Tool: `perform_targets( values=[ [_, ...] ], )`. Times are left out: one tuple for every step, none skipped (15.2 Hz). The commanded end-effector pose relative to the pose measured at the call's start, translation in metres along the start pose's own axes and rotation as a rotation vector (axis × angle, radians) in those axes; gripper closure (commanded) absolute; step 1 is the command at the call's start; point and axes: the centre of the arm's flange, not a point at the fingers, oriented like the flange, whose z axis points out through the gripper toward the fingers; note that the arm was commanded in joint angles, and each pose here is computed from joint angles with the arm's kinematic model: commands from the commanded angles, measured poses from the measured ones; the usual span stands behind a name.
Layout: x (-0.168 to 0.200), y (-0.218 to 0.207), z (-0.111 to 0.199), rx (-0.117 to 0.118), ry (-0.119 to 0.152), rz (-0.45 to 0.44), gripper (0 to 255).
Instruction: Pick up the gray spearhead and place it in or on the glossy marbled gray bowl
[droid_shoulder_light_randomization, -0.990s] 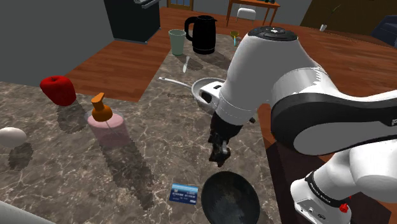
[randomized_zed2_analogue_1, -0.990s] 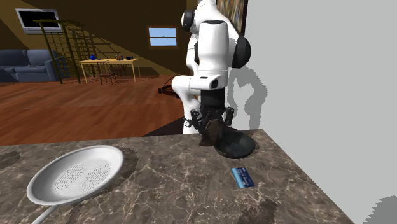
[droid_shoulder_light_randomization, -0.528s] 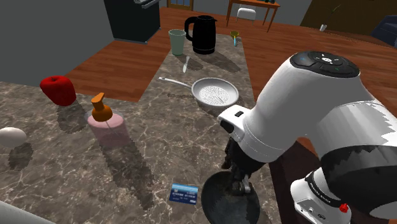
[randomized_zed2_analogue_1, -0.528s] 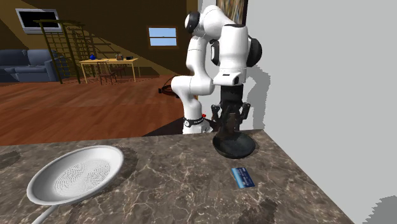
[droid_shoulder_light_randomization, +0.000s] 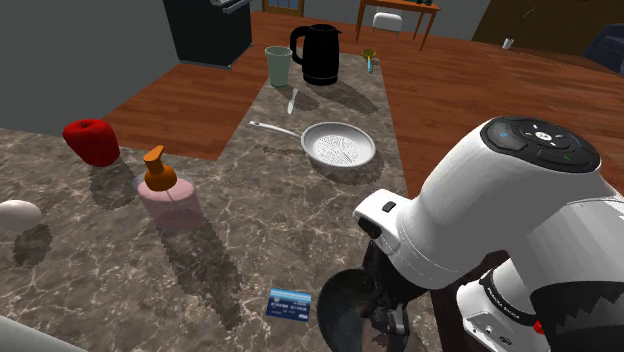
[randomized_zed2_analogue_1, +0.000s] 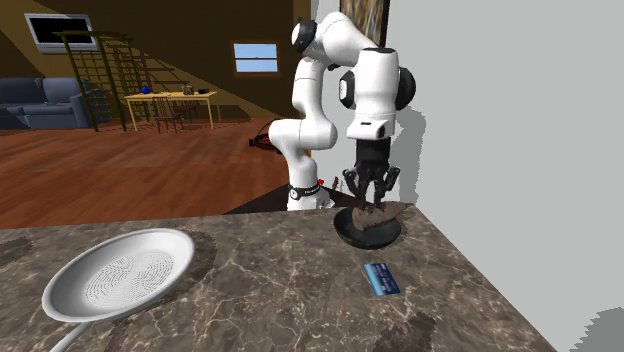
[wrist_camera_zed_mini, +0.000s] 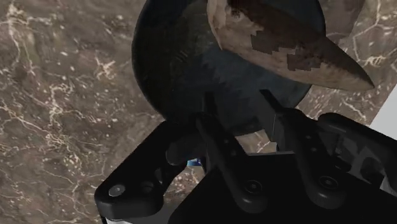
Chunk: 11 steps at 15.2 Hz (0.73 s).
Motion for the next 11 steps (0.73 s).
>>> perform_targets(
  values=[
    [0.001,-0.012,0.001,0.009,0.004,-0.234,0],
    [0.0,-0.023,0.001,0.018,0.008,-0.467,0],
    [-0.004,-0.034,0.002,0.026,0.013,-0.701,0],
    [-0.011,-0.044,0.002,0.035,0.017,-0.934,0],
    [-0.02,-0.052,0.002,0.044,0.021,-1.168,0],
    [-0.028,-0.057,0.002,0.052,0.024,-1.369,0],
    [-0.028,-0.057,0.008,0.052,0.025,-1.369,0],
    [-0.029,-0.057,0.013,0.052,0.024,-1.369,0],
    [-0.029,-0.057,0.018,0.052,0.024,-1.369,0],
    [-0.029,-0.058,0.024,0.052,0.024,-1.369,0],
    [-0.029,-0.058,0.029,0.052,0.024,-1.369,0]
  ],
)
